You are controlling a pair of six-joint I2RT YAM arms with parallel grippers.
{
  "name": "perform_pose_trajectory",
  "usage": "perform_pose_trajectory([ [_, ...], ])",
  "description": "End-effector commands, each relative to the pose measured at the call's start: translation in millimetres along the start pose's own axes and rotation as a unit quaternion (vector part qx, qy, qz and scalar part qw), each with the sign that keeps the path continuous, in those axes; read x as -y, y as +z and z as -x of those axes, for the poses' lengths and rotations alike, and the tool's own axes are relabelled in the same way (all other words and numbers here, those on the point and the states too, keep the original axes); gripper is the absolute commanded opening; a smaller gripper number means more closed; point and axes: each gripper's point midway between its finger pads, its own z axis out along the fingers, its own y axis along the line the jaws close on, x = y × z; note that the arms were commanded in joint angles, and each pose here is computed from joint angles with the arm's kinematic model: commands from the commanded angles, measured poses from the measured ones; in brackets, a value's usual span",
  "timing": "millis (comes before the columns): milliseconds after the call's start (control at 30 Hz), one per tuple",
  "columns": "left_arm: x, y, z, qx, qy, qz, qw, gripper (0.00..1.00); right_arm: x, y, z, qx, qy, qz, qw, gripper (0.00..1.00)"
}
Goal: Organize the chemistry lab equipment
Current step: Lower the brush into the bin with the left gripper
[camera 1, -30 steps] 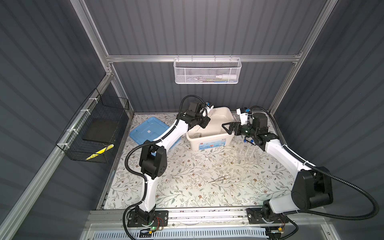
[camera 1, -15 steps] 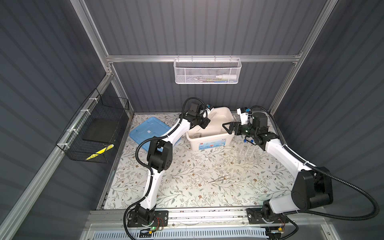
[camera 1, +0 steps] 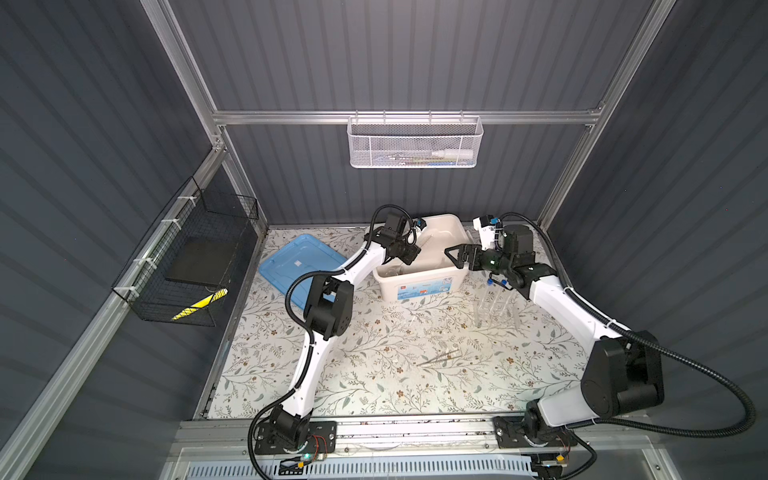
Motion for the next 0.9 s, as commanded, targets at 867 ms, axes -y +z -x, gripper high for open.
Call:
perform_pose_trajectory([
  [867,10.8,-4.9,1.5,-0.001,-0.017,-0.026,1.0,0.3,6.2,0.2,2.0,-0.005,0.009,-0.016,1.0,0.99],
])
